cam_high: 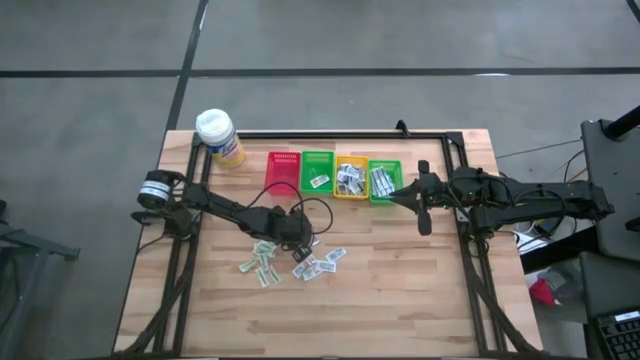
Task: Pick & Place First Aid Supplies
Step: Put the orange ointment pack into the left green bin
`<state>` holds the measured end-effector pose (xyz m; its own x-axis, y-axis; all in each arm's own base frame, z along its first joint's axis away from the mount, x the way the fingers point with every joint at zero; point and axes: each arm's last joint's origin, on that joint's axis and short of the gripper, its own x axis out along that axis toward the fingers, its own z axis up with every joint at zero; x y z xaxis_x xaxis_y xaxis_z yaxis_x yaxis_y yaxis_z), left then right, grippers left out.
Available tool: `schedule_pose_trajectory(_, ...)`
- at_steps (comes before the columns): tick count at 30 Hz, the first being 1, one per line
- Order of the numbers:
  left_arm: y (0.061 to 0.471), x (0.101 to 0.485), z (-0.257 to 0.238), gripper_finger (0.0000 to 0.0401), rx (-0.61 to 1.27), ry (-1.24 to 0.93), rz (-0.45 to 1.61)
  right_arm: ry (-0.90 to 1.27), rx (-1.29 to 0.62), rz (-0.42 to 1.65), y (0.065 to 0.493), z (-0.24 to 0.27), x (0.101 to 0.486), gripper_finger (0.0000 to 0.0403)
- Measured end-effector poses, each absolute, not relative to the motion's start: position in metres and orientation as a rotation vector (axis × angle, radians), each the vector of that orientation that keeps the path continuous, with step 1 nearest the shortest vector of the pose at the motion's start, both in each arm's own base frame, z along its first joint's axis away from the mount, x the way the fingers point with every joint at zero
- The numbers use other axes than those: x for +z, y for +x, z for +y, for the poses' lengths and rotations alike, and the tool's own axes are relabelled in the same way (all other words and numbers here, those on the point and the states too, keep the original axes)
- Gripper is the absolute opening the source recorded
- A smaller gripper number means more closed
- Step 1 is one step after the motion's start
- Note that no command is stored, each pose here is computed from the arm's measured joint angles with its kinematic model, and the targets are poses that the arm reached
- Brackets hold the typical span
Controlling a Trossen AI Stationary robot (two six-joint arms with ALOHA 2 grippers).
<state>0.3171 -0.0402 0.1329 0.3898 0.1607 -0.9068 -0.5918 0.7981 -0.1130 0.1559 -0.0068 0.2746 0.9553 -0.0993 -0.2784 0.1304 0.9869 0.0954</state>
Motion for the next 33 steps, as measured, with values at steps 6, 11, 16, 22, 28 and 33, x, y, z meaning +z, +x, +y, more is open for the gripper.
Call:
schedule_pose_trajectory(6, 0.319, 0.137, -0.041, 0.0001, 0.483, -0.48, 1.042, 0.113, -0.117, 0.277, 0.156, -0.007, 0.275, 0.0052)
schedule_pose_trajectory(11, 0.315, 0.147, -0.041, 0.0, 0.456, -0.494, 1.041, 0.113, -0.117, 0.278, 0.156, -0.007, 0.275, 0.0052)
schedule_pose_trajectory(16, 0.312, 0.153, -0.041, 0.0, 0.446, -0.499, 1.044, 0.113, -0.119, 0.285, 0.156, -0.007, 0.272, 0.0052)
schedule_pose_trajectory(22, 0.311, 0.153, -0.04, 0.0, 0.455, -0.494, 1.039, 0.114, -0.119, 0.287, 0.156, -0.007, 0.271, 0.0052)
schedule_pose_trajectory(28, 0.312, 0.154, -0.04, 0.0, 0.462, -0.486, 1.024, 0.114, -0.119, 0.287, 0.156, -0.007, 0.271, 0.0052)
schedule_pose_trajectory(33, 0.314, 0.158, -0.04, 0.0, 0.433, -0.474, 0.991, 0.114, -0.119, 0.287, 0.156, -0.007, 0.271, 0.0052)
